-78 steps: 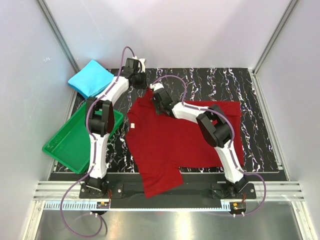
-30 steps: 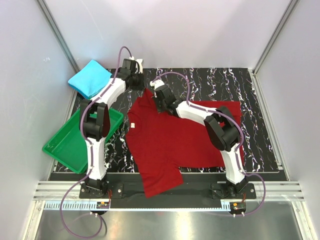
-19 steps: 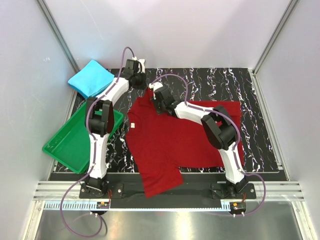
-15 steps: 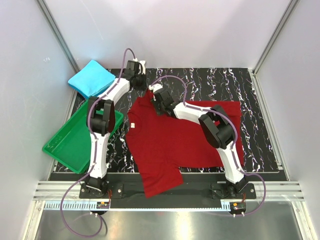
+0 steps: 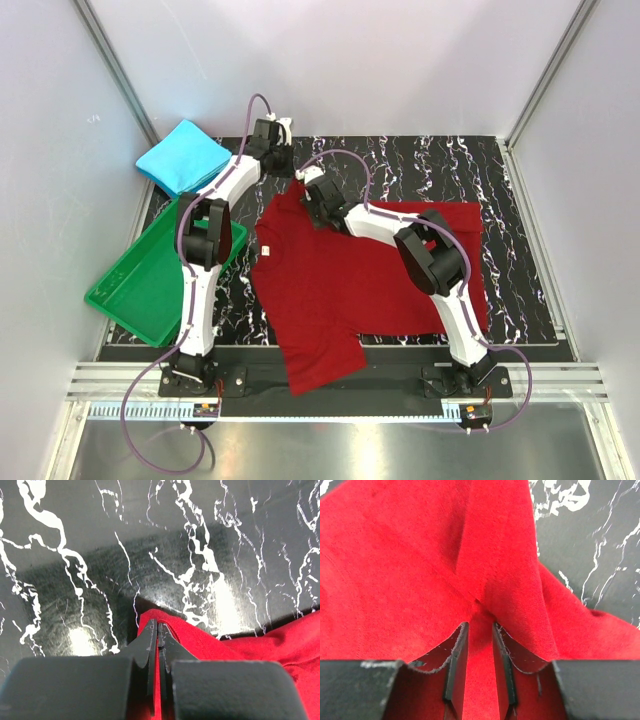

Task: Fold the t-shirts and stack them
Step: Fold the tshirt

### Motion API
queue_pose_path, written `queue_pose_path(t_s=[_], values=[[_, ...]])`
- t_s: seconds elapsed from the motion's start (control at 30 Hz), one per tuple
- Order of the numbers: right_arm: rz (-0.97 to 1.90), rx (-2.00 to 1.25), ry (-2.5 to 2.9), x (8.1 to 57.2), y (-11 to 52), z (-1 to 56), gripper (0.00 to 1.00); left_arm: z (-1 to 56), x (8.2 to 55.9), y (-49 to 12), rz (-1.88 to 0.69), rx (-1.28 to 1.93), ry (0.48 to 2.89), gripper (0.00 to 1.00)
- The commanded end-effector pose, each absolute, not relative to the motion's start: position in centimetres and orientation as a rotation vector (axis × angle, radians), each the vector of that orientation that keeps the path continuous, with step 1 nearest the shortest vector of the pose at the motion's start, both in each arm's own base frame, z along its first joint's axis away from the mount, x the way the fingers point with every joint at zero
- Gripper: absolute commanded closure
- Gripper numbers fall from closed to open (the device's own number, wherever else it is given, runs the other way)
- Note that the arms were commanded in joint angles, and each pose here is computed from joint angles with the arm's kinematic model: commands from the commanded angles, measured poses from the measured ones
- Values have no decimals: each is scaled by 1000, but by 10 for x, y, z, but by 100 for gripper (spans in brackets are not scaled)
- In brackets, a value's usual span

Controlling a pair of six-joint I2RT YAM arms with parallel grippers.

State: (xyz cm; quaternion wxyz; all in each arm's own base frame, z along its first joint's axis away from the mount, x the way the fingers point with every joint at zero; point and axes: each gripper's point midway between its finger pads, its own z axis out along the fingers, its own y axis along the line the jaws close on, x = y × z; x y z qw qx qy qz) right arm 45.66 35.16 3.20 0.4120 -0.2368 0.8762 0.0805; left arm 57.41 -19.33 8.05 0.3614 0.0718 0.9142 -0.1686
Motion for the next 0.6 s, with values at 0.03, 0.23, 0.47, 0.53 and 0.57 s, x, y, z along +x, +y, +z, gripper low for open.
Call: queue_pose_path(t_s=[0.03,0.23,0.47,0.53,0.57], values=[[218,-599,2064,477,367,88,68,111,603,-195,-432,168,2223,100],[174,-627,2079,484,367,71,68,115,606,-198,-452,172,2201,100],[135,-647,2075,491,368,64,68,111,605,-201,-467,174,2206,100],[130,-651,2081,492,368,62,68,108,605,-202,-471,177,2212,100],[129,-652,2082,492,368,60,68,108,605,-202,-470,178,2210,100]])
